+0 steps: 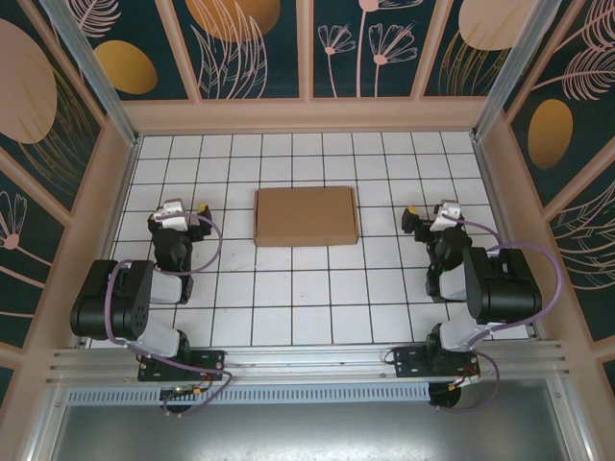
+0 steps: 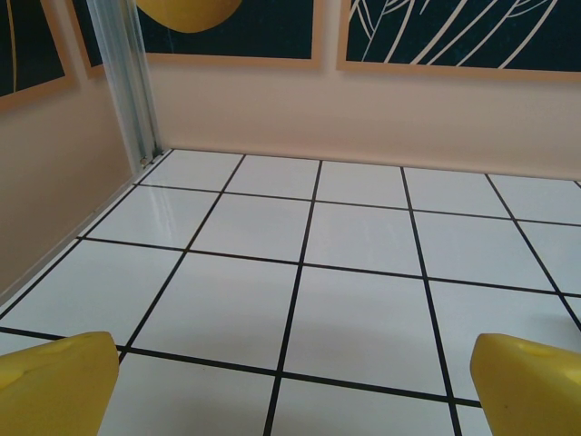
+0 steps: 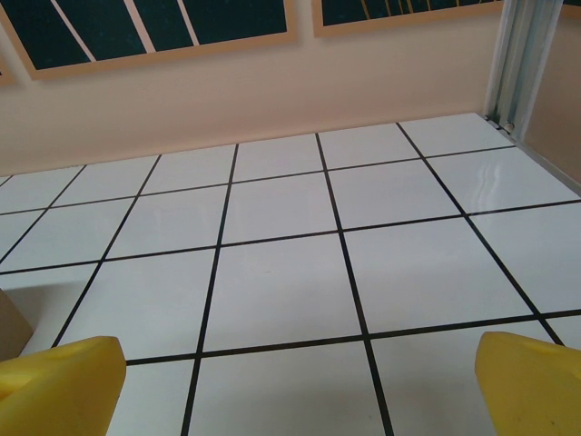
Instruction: Fold the paper box
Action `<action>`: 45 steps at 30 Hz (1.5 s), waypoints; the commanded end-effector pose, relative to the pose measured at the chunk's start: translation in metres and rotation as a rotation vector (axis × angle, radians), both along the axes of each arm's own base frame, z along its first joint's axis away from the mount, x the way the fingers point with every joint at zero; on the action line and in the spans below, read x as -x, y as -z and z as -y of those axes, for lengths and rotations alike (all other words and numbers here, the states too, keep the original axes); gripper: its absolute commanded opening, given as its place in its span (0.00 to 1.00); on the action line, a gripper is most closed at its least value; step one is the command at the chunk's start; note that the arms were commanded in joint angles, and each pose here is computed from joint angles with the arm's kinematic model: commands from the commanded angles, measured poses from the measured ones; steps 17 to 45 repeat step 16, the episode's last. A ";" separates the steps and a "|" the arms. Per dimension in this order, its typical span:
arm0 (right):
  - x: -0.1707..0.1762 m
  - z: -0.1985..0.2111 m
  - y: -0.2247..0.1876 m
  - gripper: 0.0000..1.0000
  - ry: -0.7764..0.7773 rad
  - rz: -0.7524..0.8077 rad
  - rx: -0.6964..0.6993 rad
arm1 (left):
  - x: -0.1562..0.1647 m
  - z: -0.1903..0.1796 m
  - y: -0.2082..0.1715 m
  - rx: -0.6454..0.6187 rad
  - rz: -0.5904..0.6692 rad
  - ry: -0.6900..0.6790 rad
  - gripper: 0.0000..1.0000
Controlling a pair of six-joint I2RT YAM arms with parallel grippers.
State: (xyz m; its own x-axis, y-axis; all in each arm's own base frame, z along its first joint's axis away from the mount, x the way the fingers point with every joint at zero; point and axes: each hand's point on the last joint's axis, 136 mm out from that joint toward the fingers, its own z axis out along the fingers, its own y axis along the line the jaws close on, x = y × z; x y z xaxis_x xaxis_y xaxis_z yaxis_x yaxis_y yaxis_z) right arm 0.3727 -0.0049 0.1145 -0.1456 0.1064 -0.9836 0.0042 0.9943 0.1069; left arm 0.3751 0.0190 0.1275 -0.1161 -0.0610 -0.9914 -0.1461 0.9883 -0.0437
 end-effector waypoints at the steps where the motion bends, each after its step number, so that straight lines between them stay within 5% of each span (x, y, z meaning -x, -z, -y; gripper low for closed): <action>1: -0.003 0.004 -0.011 0.99 0.026 0.038 -0.003 | -0.002 -0.001 -0.008 0.013 0.029 0.004 0.99; 45: -0.003 0.004 -0.012 0.99 0.025 0.040 -0.003 | -0.002 -0.001 -0.008 0.014 0.031 0.005 0.99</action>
